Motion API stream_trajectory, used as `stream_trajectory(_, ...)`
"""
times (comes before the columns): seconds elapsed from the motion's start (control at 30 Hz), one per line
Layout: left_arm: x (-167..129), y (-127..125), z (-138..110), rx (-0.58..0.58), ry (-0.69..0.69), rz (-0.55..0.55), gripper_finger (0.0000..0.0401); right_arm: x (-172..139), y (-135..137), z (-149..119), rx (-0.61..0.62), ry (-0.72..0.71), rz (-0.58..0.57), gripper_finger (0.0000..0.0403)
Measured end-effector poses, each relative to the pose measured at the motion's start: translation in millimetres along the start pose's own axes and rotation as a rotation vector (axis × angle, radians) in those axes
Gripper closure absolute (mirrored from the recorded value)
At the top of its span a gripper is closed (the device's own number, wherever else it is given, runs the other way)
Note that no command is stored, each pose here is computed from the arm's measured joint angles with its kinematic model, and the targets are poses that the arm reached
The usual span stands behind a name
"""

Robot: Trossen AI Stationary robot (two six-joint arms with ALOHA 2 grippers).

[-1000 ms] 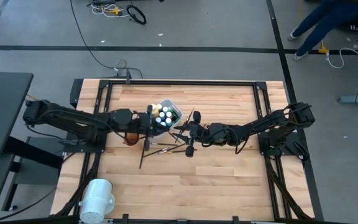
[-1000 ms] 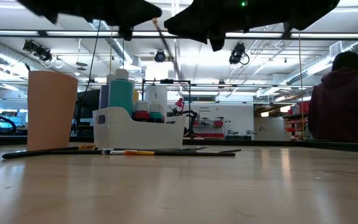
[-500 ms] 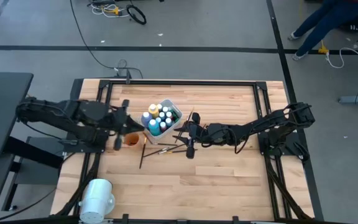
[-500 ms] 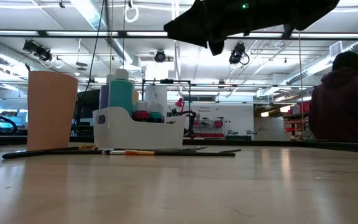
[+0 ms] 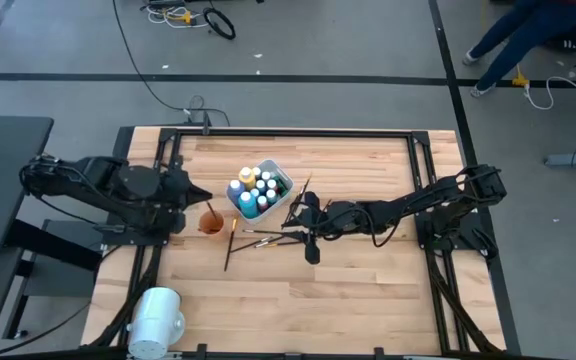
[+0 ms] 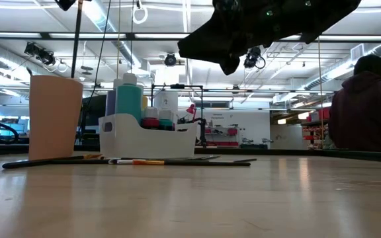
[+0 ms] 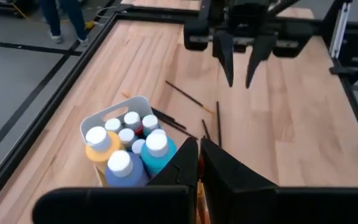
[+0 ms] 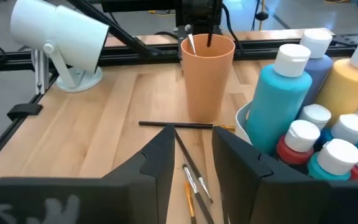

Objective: Pick & Place Paint Supplies
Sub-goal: Put the black gold paintbrush into the orange cup

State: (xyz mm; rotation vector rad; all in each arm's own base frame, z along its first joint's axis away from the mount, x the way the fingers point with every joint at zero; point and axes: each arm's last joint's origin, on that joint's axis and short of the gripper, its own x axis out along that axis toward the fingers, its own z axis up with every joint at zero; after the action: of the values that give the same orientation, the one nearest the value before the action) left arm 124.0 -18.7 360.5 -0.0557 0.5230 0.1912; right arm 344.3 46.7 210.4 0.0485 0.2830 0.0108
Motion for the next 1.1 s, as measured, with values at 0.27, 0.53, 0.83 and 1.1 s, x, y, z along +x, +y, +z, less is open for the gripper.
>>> stream_trajectory(0.27, 20.9, -1.0, -22.6, -0.032, 0.11, 0.099, 0.0388, 0.0, 0.1, -0.1, -0.018, 0.001, 0.0, 0.0293)
stream_trajectory(0.53, 63.9, -6.7, -65.5, -0.104, 0.162, 0.169, 0.0376, 0.0, 0.1, -0.2, -0.018, 0.001, 0.0, 0.0294)
stream_trajectory(0.83, 68.8, -6.8, -73.0, -0.15, 0.182, 0.188, 0.0346, 0.0, 0.0, -1.0, -0.019, 0.01, -0.003, 0.0294)
stream_trajectory(1.1, 70.9, -10.0, -62.4, -0.178, 0.08, 0.152, 0.0355, 0.0, 0.0, -1.4, -0.02, 0.015, -0.003, 0.0294)
